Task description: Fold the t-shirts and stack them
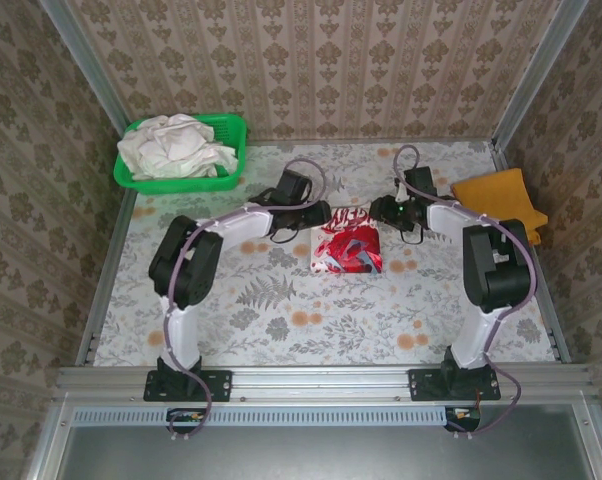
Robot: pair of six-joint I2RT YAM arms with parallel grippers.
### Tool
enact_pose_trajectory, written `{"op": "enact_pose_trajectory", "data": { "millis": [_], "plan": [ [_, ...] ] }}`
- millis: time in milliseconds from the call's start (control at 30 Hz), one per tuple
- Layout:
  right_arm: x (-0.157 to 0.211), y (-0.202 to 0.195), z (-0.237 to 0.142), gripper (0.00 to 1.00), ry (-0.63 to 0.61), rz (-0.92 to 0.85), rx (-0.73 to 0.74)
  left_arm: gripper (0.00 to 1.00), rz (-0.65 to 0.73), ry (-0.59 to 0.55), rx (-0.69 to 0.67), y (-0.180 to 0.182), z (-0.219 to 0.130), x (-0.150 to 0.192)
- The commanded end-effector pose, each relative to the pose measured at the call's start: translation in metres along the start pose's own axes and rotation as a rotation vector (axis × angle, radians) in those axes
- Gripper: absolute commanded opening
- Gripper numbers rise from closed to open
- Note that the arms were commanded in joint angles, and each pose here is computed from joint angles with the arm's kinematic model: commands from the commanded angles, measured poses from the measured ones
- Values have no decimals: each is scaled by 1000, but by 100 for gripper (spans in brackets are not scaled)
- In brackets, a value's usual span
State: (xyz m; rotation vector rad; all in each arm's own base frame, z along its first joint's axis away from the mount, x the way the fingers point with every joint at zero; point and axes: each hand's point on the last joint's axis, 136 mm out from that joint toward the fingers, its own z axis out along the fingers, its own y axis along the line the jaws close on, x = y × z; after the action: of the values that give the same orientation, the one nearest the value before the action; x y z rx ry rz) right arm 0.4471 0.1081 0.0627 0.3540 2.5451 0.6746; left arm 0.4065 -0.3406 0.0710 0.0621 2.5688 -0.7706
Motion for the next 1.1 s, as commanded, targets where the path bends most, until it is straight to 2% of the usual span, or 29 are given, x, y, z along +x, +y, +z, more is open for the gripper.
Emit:
{"op": "enact_pose_trajectory", "data": {
  "millis": [0,133,233,400,533,567,600,667,767,800,867,1067],
  "plan": [
    [-10,23,9,48,28,47,-125,43,-16,55,-50,7,7,6],
    [-15,29,17,29,37,63,-169,16,-14,60,-72,11,12,4],
    [-23,34,17,17,19,53,-187,3,-16,64,-84,17,14,4],
    [-35,47,9,0,-43,24,-247,0,-25,71,-95,28,17,5],
    [-34,38,9,1,-72,15,-205,0,-30,86,-89,32,24,9],
    [-33,33,9,8,-77,13,-180,0,-30,88,-89,32,25,9],
    [-31,28,9,27,-84,10,-159,0,-31,92,-87,32,26,11],
    [-28,25,4,54,-104,-7,-151,2,-33,94,-77,31,27,11],
    [-18,24,-7,74,-118,-39,-153,5,-29,88,-63,28,26,10],
    [-12,24,-10,78,-105,-51,-158,5,-28,87,-61,27,26,10],
    [1,23,-12,81,-78,-61,-170,5,-29,86,-60,27,25,10],
    [48,23,-8,81,12,-94,-188,5,-32,93,-52,25,28,14]
  ]
}}
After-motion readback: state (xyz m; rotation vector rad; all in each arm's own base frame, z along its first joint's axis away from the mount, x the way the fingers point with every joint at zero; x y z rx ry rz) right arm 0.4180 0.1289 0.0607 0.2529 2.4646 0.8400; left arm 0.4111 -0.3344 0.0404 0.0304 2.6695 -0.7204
